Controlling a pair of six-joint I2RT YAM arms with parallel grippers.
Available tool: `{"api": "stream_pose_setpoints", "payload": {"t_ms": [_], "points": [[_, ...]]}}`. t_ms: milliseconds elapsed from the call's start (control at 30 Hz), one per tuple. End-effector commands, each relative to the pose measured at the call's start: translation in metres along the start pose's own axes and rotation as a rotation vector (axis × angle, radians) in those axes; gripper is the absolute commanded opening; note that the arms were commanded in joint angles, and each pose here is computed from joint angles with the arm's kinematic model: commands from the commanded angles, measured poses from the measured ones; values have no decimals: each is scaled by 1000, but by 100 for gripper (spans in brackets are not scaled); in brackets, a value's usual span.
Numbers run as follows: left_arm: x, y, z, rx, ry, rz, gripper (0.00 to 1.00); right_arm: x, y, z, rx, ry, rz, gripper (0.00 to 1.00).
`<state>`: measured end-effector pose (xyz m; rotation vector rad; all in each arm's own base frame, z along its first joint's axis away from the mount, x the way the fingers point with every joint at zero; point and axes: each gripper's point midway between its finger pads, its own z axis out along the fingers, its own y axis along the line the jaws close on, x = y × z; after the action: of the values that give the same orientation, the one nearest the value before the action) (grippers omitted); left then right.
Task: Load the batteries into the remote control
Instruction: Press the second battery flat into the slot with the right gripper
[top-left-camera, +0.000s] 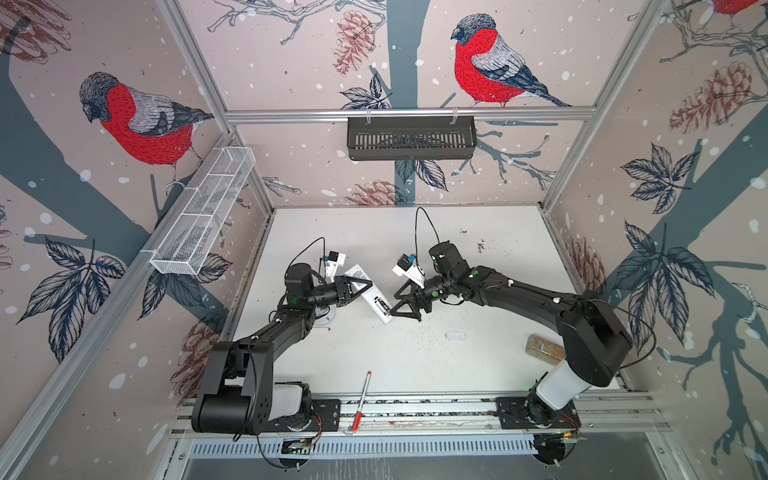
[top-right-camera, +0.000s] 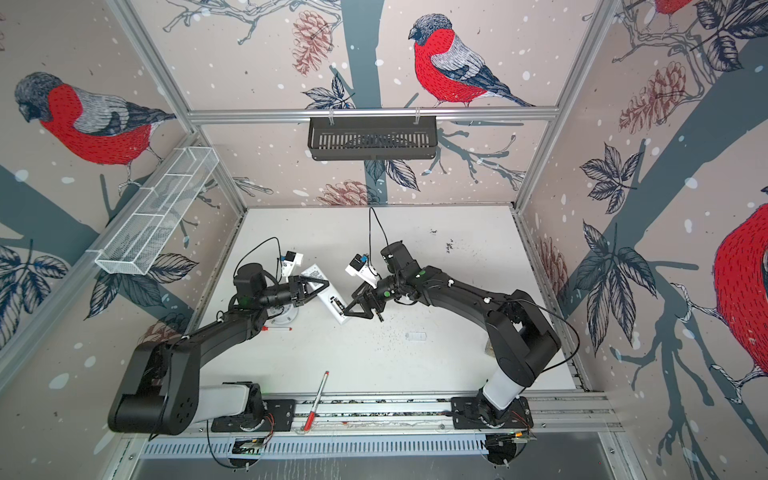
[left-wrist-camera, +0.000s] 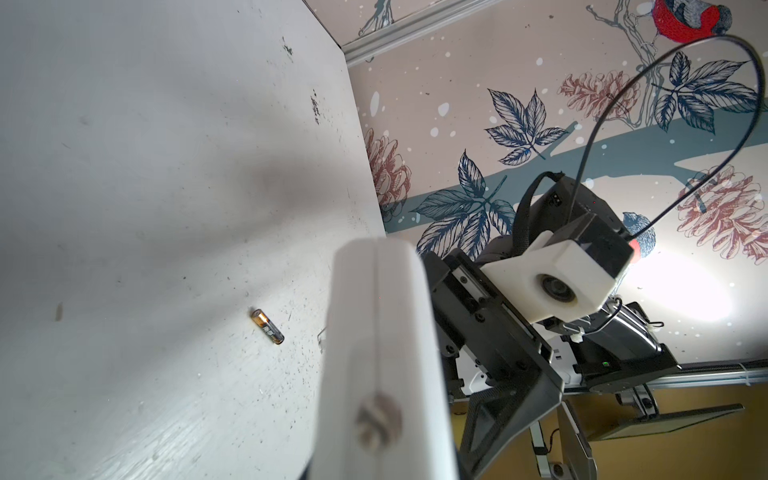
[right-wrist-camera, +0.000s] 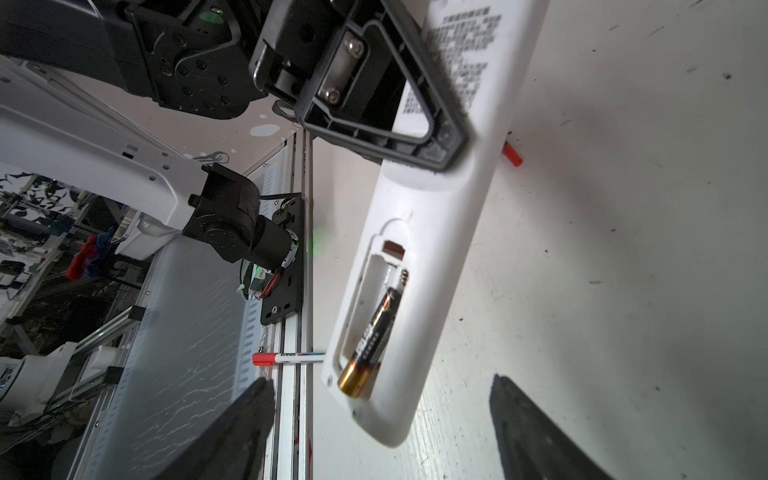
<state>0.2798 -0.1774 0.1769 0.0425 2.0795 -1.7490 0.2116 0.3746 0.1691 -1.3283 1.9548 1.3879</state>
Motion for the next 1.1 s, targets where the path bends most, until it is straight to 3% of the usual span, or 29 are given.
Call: {"api": "stream_pose_setpoints", "payload": {"t_ms": [0, 1067], "points": [[1, -12, 2, 47, 24, 44, 0, 1, 7, 3, -60, -6, -43, 83], [16, -37, 20, 167, 120, 58, 0, 14, -29, 5, -81, -7, 29, 79]]}}
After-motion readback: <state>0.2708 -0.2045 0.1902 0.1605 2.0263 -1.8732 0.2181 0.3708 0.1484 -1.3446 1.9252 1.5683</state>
